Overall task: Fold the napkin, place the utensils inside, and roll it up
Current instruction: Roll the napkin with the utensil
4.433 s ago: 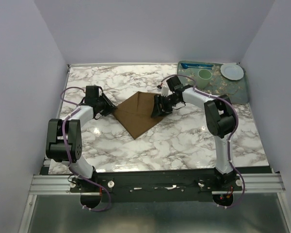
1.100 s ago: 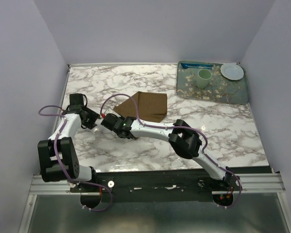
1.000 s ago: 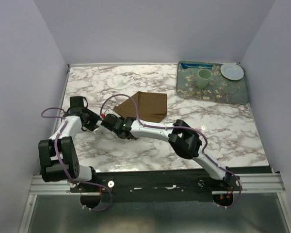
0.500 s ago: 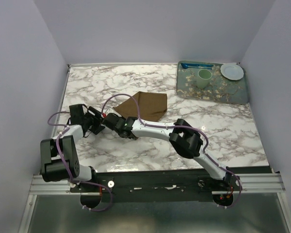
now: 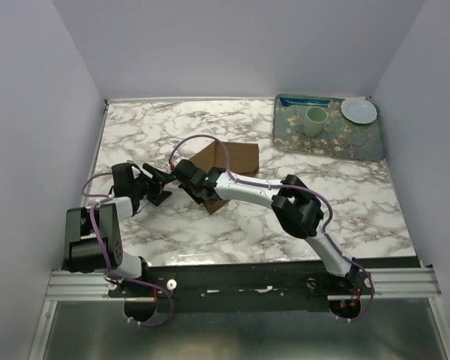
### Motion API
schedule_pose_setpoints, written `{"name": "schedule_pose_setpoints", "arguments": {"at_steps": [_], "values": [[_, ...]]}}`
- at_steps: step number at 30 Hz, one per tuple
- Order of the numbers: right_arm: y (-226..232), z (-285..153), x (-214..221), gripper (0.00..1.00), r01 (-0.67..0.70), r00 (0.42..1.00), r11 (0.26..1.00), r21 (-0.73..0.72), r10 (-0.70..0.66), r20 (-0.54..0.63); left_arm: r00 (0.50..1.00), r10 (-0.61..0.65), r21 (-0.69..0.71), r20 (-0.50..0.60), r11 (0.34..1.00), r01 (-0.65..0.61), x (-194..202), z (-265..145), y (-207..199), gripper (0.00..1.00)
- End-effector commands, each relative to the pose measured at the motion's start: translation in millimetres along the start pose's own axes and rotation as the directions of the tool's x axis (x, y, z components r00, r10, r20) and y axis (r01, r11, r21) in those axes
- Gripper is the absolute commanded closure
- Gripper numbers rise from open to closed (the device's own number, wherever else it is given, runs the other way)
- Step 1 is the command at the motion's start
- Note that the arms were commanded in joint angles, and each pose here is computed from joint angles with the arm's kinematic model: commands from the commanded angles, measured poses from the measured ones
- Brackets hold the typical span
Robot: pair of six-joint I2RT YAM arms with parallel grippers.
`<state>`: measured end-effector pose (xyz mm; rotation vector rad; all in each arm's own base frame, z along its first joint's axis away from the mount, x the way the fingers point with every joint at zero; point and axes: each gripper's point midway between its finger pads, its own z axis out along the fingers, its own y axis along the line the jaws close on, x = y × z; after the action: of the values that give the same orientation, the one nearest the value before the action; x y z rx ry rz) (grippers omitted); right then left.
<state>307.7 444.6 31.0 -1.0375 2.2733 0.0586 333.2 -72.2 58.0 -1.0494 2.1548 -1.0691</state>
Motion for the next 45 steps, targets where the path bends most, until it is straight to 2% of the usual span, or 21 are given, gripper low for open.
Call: {"name": "schedule_pose_setpoints", "arguments": {"at_steps": [1, 8, 13, 15, 20, 23, 27, 29, 36, 38, 42, 43, 45], "values": [[4.6, -15.2, -12.5, 0.99, -0.092, 0.995, 0.988, -0.124, 0.095, 0.023, 0.999, 0.022, 0.062, -0.042, 0.998, -0.019, 19.2, 6.3, -12.4, 0.21], [-3.0, -21.8, -16.8, 0.99, -0.148, 0.987, 0.974, -0.171, 0.156, 0.03, 0.995, -0.009, 0.041, -0.095, 0.999, 0.013, 40.8, 24.2, -8.6, 0.2], [-4.4, -25.6, -18.9, 0.99, -0.18, 0.981, 0.961, -0.212, 0.19, 0.029, 0.998, -0.016, 0.004, -0.06, 1.0, 0.016, 35.2, 31.8, -4.2, 0.23], [-2.7, -25.0, -19.6, 0.99, -0.184, 0.98, 0.956, -0.227, 0.196, 0.028, 0.996, -0.002, 0.001, -0.094, 1.0, 0.002, 49.0, 38.3, -7.1, 0.25], [-3.3, -24.3, -17.6, 0.99, -0.185, 0.98, 0.955, -0.232, 0.197, 0.027, 0.997, -0.013, -0.043, -0.077, 0.999, 0.009, 48.4, 46.5, 2.4, 0.28], [-1.1, -23.7, -18.7, 0.99, -0.184, 0.98, 0.952, -0.243, 0.197, 0.029, 0.997, -0.014, -0.062, -0.073, 0.998, 0.01, 48.6, 51.2, 7.2, 0.34], [-1.0, -24.5, -20.6, 0.99, -0.184, 0.98, 0.952, -0.245, 0.198, 0.033, 0.998, -0.019, -0.077, -0.056, 0.997, 0.015, 46.3, 53.1, 11.2, 0.47], [-1.7, -25.2, -21.8, 0.99, -0.179, 0.98, 0.953, -0.244, 0.194, 0.038, 0.999, -0.014, -0.077, -0.048, 0.997, 0.01, 45.6, 53.2, 9.7, 0.5], [-3.8, -26.9, -23.8, 0.99, -0.158, 0.983, 0.958, -0.24, 0.175, 0.05, 0.999, 0.006, -0.091, -0.038, 0.996, -0.01, 43.8, 54.2, 10.1, 0.74], [-4.7, -26.9, -22.2, 0.99, -0.151, 0.985, 0.961, -0.233, 0.167, 0.05, 0.999, 0.01, -0.093, -0.039, 0.996, -0.013, 43.2, 54.1, 8.8, 0.76], [-14.0, -30.0, -21.8, 0.89, -0.123, 0.988, 0.976, -0.179, 0.137, 0.069, 0.999, 0.021, -0.093, -0.045, 0.995, -0.025, 44.7, 53.0, 3.7, 0.88], [-15.7, -31.8, -22.5, 0.8, -0.105, 0.99, 0.98, -0.168, 0.12, 0.077, 0.999, 0.023, -0.091, -0.046, 0.995, -0.027, 44.4, 52.7, 2.0, 0.89], [-17.4, -34.4, -22.7, 0.73, -0.089, 0.991, 0.986, -0.142, 0.102, 0.085, 0.998, 0.02, -0.094, -0.053, 0.995, -0.025, 45.5, 50.6, -0.1, 0.91]]}}
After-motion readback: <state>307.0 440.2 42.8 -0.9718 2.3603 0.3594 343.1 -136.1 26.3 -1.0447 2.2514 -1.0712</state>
